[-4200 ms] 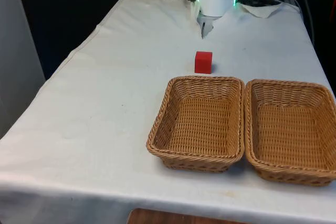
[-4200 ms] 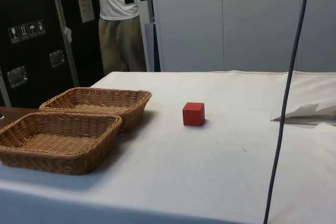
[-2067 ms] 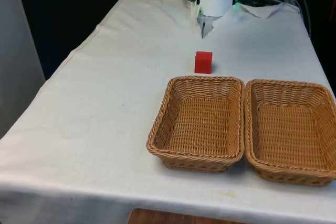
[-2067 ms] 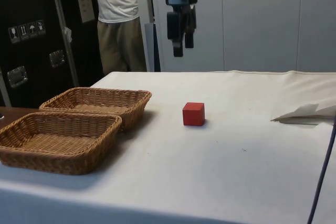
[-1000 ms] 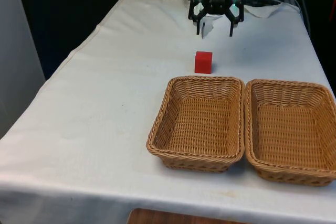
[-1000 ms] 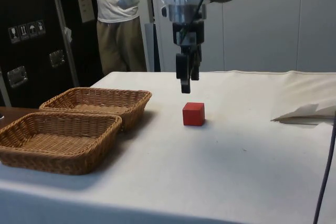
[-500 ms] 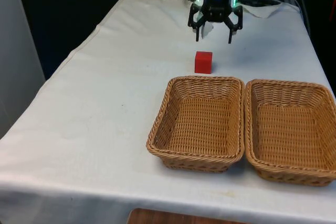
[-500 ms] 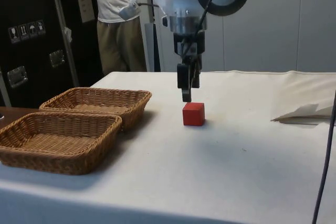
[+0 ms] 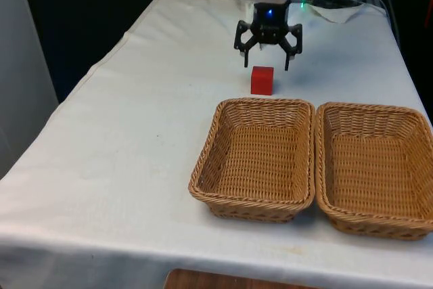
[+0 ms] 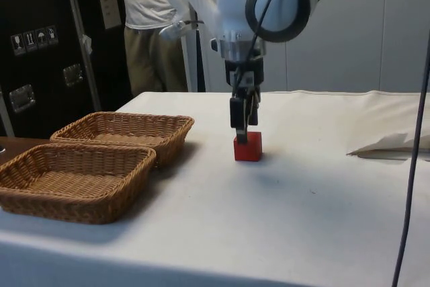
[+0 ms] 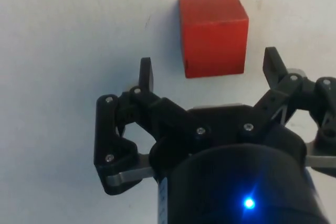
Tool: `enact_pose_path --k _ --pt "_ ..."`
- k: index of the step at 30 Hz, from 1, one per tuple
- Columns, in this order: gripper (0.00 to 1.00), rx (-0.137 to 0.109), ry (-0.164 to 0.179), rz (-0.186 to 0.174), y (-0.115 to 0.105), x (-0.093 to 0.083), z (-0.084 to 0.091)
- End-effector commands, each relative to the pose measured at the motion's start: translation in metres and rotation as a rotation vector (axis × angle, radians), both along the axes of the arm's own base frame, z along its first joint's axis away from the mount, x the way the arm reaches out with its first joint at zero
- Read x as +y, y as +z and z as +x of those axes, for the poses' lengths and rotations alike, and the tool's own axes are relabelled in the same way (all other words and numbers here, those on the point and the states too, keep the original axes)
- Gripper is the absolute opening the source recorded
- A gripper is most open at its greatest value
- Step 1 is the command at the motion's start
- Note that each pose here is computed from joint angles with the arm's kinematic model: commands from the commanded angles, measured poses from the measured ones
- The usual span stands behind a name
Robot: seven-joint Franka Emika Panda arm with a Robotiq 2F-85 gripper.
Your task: Pick up the red cube and place it into the right basket.
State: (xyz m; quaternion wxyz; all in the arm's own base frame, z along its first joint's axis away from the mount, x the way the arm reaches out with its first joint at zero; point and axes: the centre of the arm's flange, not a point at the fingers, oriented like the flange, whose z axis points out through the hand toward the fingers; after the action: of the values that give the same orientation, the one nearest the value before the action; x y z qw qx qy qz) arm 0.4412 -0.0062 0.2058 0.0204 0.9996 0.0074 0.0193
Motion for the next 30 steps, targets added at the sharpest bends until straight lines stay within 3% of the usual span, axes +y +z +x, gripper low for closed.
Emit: enact_pose_path --k 1,5,6,7,14,15,16,28,30 --pt "1.0 -0.004 0.001 0.018 0.0 0.001 0.0" --pt "1.0 0.006 0.002 0.019 -0.01 -0.002 0.004" --pt "1.0 0.015 0.0 0.003 -0.011 -0.005 0.004" --pt "1.0 0.007 0.002 0.018 -0.011 -0.003 0.005" --pt "1.0 0.022 0.012 0.01 -0.025 -0.013 0.009" --pt "1.0 0.028 0.009 -0.005 -0.026 -0.015 0.01" --pt "1.0 0.022 0.013 0.01 -0.026 -0.014 0.009" --pt "1.0 0.04 0.014 -0.003 -0.035 -0.016 0.008" --pt "0.9 0.042 0.015 -0.004 -0.035 -0.016 0.008"
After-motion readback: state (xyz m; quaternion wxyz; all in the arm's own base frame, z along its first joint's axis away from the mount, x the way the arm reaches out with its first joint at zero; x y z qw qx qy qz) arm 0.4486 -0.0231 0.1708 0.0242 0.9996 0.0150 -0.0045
